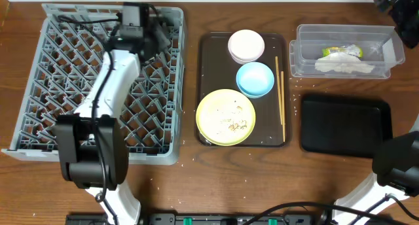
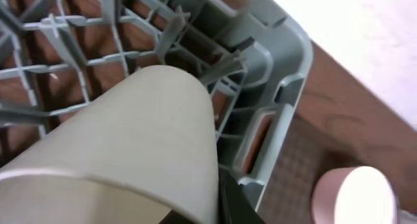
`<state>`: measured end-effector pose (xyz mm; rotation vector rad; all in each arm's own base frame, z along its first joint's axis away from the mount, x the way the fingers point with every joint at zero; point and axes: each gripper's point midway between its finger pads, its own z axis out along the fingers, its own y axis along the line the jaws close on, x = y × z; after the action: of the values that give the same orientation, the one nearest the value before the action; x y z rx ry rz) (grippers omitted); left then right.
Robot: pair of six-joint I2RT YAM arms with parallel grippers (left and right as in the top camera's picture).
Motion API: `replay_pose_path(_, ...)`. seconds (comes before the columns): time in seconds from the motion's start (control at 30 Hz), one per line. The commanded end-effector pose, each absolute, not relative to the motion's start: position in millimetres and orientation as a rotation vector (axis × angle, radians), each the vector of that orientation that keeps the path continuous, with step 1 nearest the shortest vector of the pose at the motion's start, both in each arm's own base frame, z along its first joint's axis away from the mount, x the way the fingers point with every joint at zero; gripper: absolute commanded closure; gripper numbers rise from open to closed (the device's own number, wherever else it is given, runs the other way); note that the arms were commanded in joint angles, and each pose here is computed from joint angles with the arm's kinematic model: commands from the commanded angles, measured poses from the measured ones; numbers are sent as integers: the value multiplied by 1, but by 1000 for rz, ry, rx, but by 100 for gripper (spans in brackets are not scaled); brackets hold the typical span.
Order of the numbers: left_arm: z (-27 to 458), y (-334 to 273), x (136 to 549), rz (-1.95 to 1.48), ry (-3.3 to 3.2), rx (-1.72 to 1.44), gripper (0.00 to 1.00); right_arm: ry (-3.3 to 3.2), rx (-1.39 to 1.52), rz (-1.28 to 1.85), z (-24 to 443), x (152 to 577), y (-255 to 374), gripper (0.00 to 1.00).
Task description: Sort waste into correct bins and load items into the dishwasher
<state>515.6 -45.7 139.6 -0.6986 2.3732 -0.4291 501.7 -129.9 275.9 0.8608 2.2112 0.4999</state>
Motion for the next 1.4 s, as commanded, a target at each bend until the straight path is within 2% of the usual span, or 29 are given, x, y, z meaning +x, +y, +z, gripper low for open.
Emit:
replay_pose_path(0.0,138,-32,510,-536,2390,-729,93,2191,869,490,285,498,-134,1)
replay_pose_path(0.23,169,0,501,-902,2319,-770,92,2191,869,490,285,498,-133,1)
replay_pose_path(0.63,171,39,469,-1262,2255,-965,93,2191,869,490,285,498,-134,1)
replay_pose_path(0.93,117,60,444,-1272,2263,-1163,92,2191,869,490,285,498,-134,1)
replay_pose_path(1.13,110,80,439,-1226,2239,-1230,92,2191,869,490,285,498,-134,1)
replay_pose_path(1.27,92,100,427,-1077,2269,-1353,92,2191,869,490,285,498,-134,1)
replay_pose_path(1.37,88,103,424,-1028,2300,-1305,92,2191,869,490,285,498,-134,1)
